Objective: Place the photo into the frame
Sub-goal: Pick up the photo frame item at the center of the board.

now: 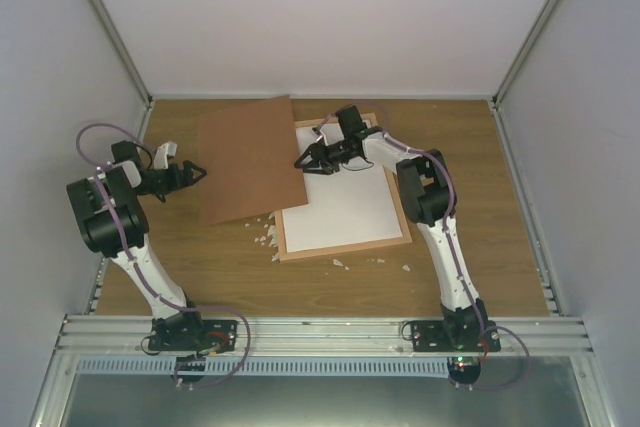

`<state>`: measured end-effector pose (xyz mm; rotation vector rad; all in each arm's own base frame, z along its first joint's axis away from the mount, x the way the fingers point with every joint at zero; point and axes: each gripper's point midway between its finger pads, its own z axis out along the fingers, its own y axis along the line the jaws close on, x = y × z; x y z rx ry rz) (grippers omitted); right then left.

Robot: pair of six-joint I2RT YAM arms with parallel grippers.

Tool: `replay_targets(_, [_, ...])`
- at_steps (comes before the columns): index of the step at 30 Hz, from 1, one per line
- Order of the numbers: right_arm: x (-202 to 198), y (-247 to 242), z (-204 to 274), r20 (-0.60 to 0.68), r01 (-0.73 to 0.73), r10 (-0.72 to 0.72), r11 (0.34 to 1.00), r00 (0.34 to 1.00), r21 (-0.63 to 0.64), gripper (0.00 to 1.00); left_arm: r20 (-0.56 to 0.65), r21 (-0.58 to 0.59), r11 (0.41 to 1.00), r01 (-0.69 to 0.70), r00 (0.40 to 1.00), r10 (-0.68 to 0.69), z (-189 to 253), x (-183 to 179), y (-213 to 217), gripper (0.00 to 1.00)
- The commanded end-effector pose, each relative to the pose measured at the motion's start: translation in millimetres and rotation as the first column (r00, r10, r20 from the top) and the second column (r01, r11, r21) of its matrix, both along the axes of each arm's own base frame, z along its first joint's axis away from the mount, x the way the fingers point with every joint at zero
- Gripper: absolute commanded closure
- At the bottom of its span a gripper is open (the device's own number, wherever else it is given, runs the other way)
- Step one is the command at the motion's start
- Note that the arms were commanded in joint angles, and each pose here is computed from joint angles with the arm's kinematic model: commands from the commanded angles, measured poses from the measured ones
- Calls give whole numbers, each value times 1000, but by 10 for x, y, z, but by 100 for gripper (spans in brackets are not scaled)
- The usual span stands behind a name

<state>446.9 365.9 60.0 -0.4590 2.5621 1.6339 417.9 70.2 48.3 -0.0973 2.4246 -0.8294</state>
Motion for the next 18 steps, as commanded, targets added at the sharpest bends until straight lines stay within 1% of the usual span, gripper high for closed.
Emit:
replay_targets(1, [-33,109,23,-13,-26,26,999,1000,40,51,-3,-9,1000,7,1000,-7,-95,0,-26,3])
replay_targets(7, [-79,164,103,-15,-43,44,997,999,66,61,-1,-7,1000,9,1000,-9,-92,2,-25,3])
replay_targets(11, [-115,193,131,-25,-51,53,996,998,80,71,2,-6,1000,9,1000,-9,-85,-1,-27,3])
replay_targets(16, [-159,180,226,-23,-56,58,994,998,94,98,8,-6,1000,16,1000,-16,-57,-11,-41,3])
replay_targets(18, [-190,162,279,-23,-55,57,994,998,94,99,9,-7,1000,17,1000,-17,-54,-16,-45,3])
